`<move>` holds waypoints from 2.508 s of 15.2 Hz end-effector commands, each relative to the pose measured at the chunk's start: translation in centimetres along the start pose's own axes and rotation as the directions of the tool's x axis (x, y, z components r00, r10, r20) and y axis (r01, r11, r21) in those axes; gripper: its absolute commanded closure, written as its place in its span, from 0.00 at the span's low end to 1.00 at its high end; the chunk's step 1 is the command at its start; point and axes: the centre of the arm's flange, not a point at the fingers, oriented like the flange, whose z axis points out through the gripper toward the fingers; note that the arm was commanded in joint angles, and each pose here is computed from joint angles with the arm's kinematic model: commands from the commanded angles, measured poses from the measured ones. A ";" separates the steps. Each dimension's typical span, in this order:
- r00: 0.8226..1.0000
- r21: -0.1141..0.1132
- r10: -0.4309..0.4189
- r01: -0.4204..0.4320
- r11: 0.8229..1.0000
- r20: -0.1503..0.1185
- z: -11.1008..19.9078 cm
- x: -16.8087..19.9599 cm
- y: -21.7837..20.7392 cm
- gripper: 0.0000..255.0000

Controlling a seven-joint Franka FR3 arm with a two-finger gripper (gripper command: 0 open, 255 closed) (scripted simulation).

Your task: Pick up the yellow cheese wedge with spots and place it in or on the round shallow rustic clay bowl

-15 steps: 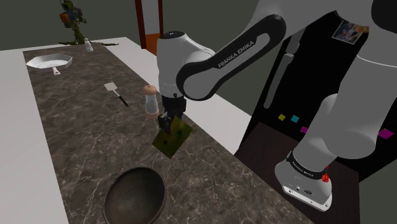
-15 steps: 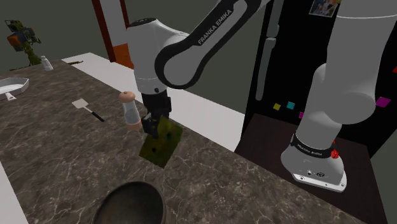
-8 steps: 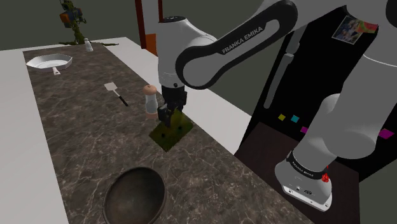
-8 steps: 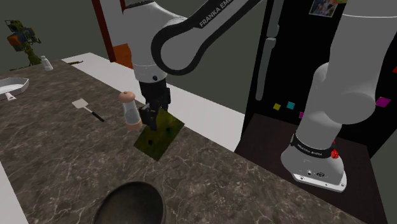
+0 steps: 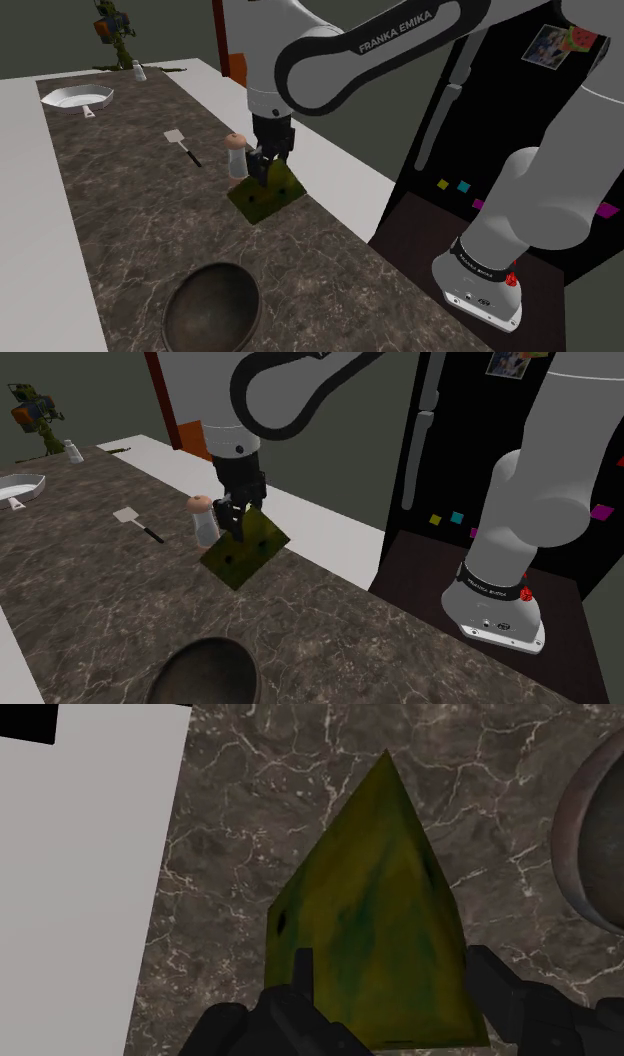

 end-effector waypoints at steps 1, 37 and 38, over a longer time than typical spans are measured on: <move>1.000 0.000 0.000 0.000 1.000 -0.001 -1.1 0.0 0.0 1.00; 1.000 0.000 0.000 0.000 1.000 -0.001 1.2 -8.5 -21.7 1.00; 1.000 0.000 0.000 0.000 1.000 -0.001 1.7 -8.5 -21.7 1.00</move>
